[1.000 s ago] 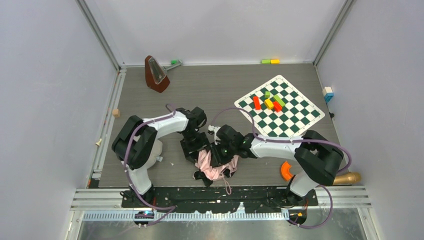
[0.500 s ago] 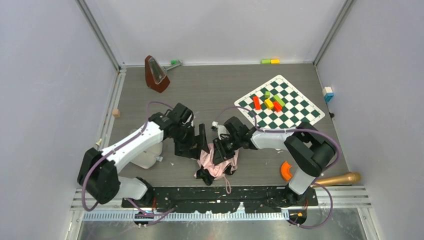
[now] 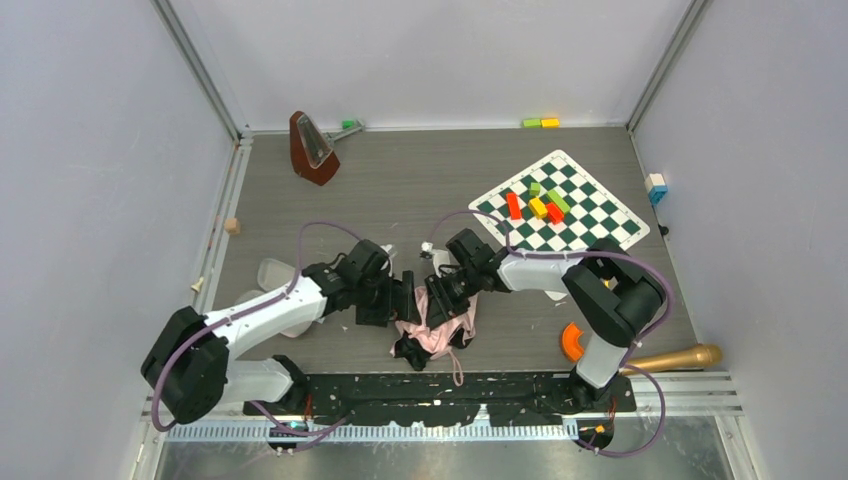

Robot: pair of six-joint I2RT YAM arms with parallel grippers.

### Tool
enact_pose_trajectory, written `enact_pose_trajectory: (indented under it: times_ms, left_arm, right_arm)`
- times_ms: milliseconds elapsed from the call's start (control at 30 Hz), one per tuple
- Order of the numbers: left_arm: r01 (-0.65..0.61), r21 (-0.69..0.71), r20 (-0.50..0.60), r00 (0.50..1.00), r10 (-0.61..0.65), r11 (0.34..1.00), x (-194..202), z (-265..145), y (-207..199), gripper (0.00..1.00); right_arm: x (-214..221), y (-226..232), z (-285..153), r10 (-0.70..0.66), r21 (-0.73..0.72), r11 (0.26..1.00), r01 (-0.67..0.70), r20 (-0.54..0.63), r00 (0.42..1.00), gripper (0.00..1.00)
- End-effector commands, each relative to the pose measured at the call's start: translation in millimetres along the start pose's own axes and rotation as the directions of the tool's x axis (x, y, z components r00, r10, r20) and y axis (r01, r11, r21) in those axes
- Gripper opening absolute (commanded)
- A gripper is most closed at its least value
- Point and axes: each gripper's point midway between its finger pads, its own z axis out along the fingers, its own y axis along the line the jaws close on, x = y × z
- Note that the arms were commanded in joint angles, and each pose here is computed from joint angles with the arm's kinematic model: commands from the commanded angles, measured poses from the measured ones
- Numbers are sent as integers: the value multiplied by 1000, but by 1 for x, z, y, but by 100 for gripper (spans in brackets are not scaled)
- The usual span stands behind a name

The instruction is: Put away the umbrella

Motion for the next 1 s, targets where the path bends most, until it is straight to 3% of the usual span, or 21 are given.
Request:
enact_pose_trajectory:
  times_ms: [0, 67, 167, 300, 333, 400, 567, 600, 800, 967]
  left_arm:
    - [7, -2, 186, 983, -6, 1000, -40, 18, -4, 88]
    - [33, -75, 164, 986, -20, 997, -43, 28, 6, 77]
    - [59, -192, 66, 997, -47, 980, -40, 39, 16, 68]
    - [80, -405, -45, 993, -107, 911, -29, 41, 40, 53]
    - [79, -454, -66, 990, -122, 887, -26, 39, 47, 49]
    - [63, -532, -108, 984, -141, 844, -18, 37, 61, 38]
    - [33, -580, -202, 962, -183, 814, 0, 45, 74, 1]
    - [25, -590, -216, 958, -188, 807, 2, 47, 77, 0]
    - [4, -583, -226, 960, -167, 813, -3, 42, 71, 0]
    - [2, -561, -211, 966, -146, 828, -11, 35, 61, 0]
  right_arm:
    - [40, -50, 3, 67, 191, 981, -44, -114, 991, 5]
    - [39, -48, 1, 67, 183, 982, -46, -113, 991, 12]
    - [31, -39, -7, 43, 176, 984, -28, -82, 996, 22]
    - [16, -26, -22, 17, 170, 985, -11, -33, 999, 33]
    - [12, -21, -28, 11, 167, 986, -8, -16, 1000, 41]
    - [2, -13, -39, -3, 166, 986, -1, 24, 1000, 52]
    - [-14, -4, -72, -5, 192, 981, -21, 132, 991, 76]
    - [-19, -3, -83, -5, 198, 980, -28, 167, 986, 81]
    - [-23, -18, -130, 4, 265, 961, -82, 282, 959, 91]
    - [-14, -58, -159, 74, 388, 893, -227, 370, 926, 96]
